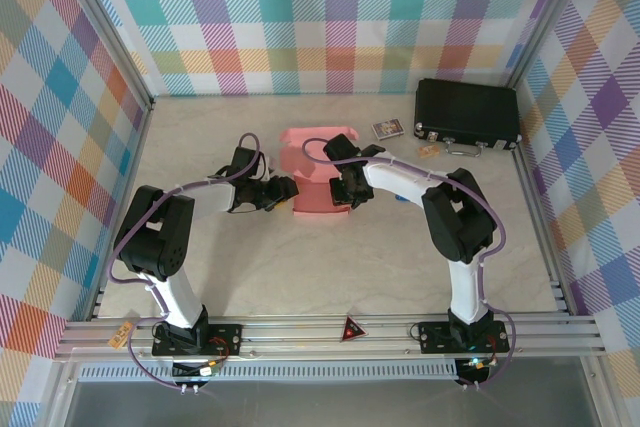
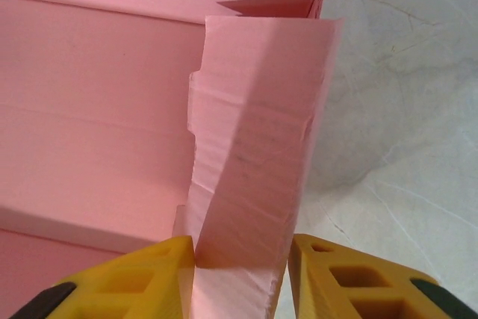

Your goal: Fold the paper box

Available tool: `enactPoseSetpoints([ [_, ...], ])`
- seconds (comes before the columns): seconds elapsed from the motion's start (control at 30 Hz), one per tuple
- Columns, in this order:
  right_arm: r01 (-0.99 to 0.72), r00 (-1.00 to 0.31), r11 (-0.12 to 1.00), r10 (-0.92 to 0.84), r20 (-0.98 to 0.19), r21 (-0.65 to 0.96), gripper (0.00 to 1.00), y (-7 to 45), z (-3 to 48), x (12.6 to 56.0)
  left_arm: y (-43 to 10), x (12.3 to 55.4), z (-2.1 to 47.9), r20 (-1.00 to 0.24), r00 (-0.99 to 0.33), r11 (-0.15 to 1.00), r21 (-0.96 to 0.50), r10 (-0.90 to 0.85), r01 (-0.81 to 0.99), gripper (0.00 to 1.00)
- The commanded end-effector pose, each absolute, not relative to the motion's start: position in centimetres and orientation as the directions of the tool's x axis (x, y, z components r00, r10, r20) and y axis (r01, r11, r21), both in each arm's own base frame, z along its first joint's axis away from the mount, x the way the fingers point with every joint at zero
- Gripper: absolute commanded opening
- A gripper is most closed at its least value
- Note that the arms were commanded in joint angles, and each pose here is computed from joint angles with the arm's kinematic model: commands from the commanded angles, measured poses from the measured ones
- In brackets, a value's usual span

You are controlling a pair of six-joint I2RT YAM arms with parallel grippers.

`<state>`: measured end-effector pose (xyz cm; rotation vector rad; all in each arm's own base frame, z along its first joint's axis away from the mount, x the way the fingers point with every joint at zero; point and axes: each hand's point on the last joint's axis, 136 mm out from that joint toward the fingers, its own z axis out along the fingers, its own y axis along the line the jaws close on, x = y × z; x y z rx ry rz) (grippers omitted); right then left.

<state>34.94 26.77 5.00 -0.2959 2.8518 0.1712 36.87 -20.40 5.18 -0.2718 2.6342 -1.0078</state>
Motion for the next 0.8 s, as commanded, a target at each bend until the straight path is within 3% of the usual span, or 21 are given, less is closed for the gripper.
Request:
enactPoseSetpoints([
  [0.0, -0.215, -0.942, 0.971, -0.178, -0.286, 0.103, 0.37, 26.6, 6.7, 34.6, -21.2, 36.6, 6.7, -0.242, -0.936, 0.721, -0.693, -0.254, -0.017, 0.48],
  [0.53, -0.208, -0.955, 0.977, -0.192, -0.226, 0.048, 0.24, 25.8, 4.1, 34.1, -21.1, 36.4, 6.5, -0.236, -0.937, 0.726, -0.687, -0.256, -0.025, 0.47],
  [0.77, -0.222, -0.956, 0.975, -0.214, -0.201, 0.018, 0.25, 25.5, 3.3, 34.1, -21.1, 36.3, 6.4, -0.234, -0.938, 0.727, -0.686, -0.256, -0.027, 0.46],
])
